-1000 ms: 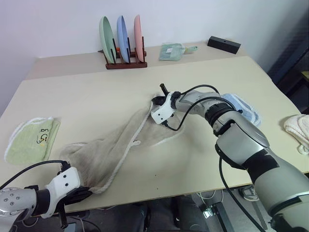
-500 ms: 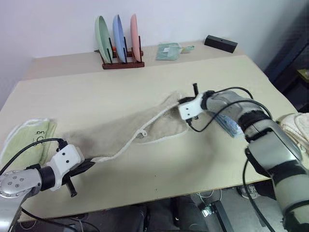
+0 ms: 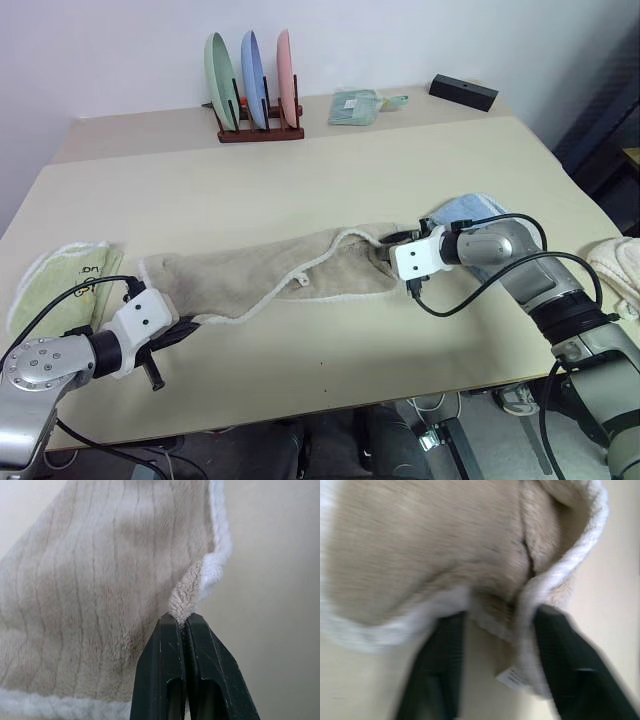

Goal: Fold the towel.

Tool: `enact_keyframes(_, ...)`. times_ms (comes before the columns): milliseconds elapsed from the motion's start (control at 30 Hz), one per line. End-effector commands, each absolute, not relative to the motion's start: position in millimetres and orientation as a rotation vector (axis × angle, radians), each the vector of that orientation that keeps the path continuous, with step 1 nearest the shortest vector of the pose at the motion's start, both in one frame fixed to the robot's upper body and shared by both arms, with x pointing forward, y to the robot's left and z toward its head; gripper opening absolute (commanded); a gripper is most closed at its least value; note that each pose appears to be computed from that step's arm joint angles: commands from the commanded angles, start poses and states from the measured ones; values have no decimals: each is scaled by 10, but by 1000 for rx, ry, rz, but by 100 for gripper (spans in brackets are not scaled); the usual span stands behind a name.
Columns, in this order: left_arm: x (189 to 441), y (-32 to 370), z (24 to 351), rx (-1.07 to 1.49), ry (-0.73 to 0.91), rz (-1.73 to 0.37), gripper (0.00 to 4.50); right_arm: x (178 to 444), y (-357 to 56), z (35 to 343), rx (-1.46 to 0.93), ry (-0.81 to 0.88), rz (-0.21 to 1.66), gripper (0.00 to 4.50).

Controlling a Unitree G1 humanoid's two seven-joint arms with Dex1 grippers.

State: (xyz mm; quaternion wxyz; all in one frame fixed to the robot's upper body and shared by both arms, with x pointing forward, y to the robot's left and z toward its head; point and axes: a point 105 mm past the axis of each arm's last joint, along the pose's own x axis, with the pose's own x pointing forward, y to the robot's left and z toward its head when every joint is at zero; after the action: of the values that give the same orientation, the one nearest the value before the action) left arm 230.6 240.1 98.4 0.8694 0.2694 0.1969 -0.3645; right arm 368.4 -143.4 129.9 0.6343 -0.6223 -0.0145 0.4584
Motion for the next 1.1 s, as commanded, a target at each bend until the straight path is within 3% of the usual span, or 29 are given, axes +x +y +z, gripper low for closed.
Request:
enact_keyframes(33,2289,2348,1025,585,394,-786,0,3757,-1411,1560,-1464,-132,965,396)
enact_keyframes(633,2158,2322,904,564,434,-796,0,4199,-1387,1746,-1608,-216,833,396)
enact_keyframes(1100,2167,2293,891,566,441,-810,0,4246,-1228,1775,-1690,-293,912,396)
